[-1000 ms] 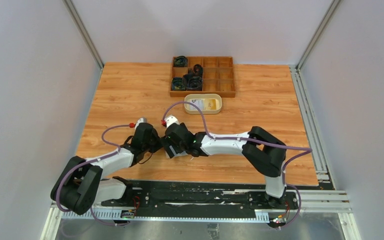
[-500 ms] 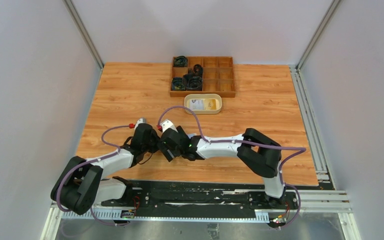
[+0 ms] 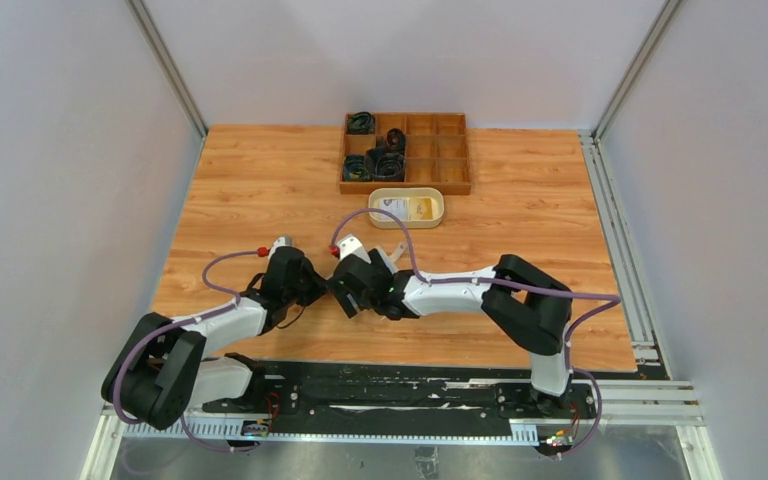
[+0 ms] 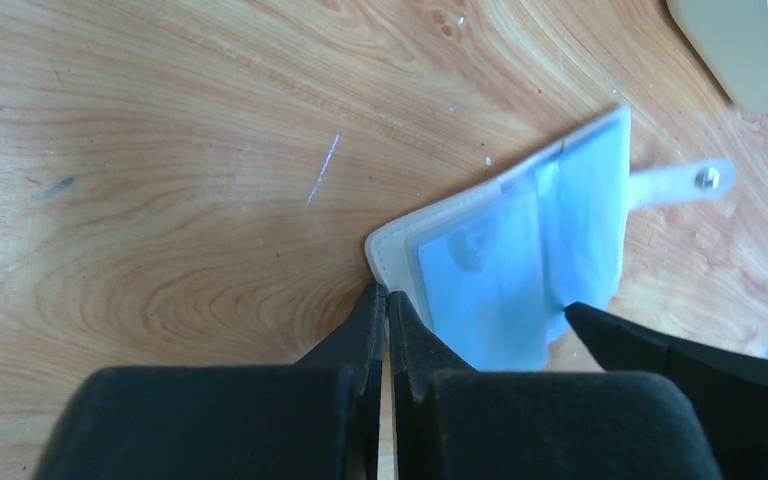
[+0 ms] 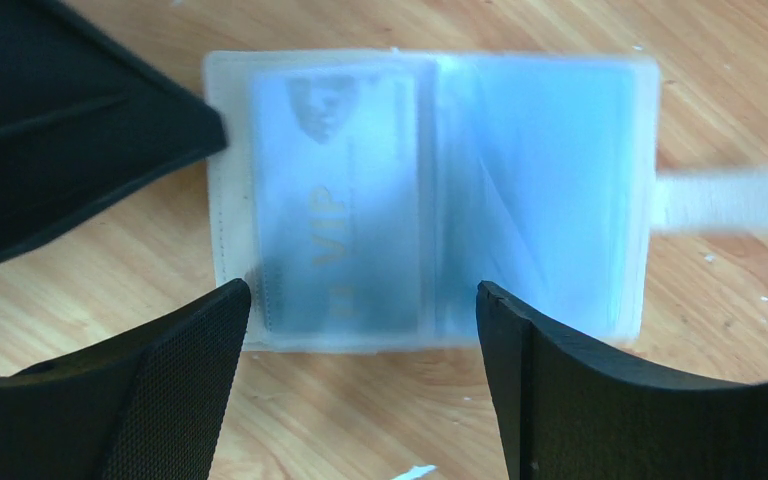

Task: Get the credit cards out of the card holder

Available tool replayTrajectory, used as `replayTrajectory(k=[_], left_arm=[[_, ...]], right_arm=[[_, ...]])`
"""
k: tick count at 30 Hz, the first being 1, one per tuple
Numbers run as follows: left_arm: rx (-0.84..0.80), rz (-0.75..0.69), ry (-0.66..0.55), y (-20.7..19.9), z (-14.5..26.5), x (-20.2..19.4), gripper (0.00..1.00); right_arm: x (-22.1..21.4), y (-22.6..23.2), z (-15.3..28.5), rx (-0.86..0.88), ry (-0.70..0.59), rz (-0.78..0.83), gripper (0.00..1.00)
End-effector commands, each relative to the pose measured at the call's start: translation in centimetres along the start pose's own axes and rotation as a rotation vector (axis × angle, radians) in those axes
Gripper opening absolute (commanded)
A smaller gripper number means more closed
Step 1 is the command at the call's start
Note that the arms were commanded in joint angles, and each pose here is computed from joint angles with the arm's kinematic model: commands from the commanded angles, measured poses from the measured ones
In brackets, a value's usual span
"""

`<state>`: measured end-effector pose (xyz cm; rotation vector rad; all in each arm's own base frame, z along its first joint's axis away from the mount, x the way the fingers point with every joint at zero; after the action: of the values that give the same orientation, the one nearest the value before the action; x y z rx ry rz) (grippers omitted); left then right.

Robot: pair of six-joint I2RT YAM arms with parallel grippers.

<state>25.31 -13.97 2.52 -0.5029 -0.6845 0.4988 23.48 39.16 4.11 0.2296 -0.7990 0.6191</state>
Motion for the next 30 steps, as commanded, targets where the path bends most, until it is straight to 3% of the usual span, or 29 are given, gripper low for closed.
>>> replayTrajectory(k=[1,8,17,23,30], left_arm=[[0.08,-0.022,0.014,2.2,0.2,-0.6,0.0],[0.086,-0.054,0.017,2.1,0.2,-0.3,0.0],[0.072,-0.059,0.032,1.7,-0.1,-0.5,0.0],[-0.047,-0.017,0.047,-0.1,-0.2,-1.0,0.0],[-0.14,0.019,0.042,-1.6,-0.2,-1.0,0.18]], right_arm=[[-2.0,-4.3,0.2,-0.125,0.062,0.004,0.86],[-1.5,-6.3,0.3,-0.157,0.048,0.0,0.86],[0.7,-4.7,-0.2,-0.07,-0.012,0.028,0.86],[0.1,-3.4,-0.7,-0.003,0.001,0.008,0.86],[-0.7,-3.2,-0.9,0.01,0.015,-0.004,0.86]])
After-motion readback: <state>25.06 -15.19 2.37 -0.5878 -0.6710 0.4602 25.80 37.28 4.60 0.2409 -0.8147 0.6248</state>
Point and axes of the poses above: each gripper's point midway between its finger pads, its own z axis back along the fingers, its own y axis along the line the jaws close on, x = y × z, the point moved 1 cm from there along z, back along the fingers, and after that the axes turned 2 degrees about -z, right-handed, at the moved point
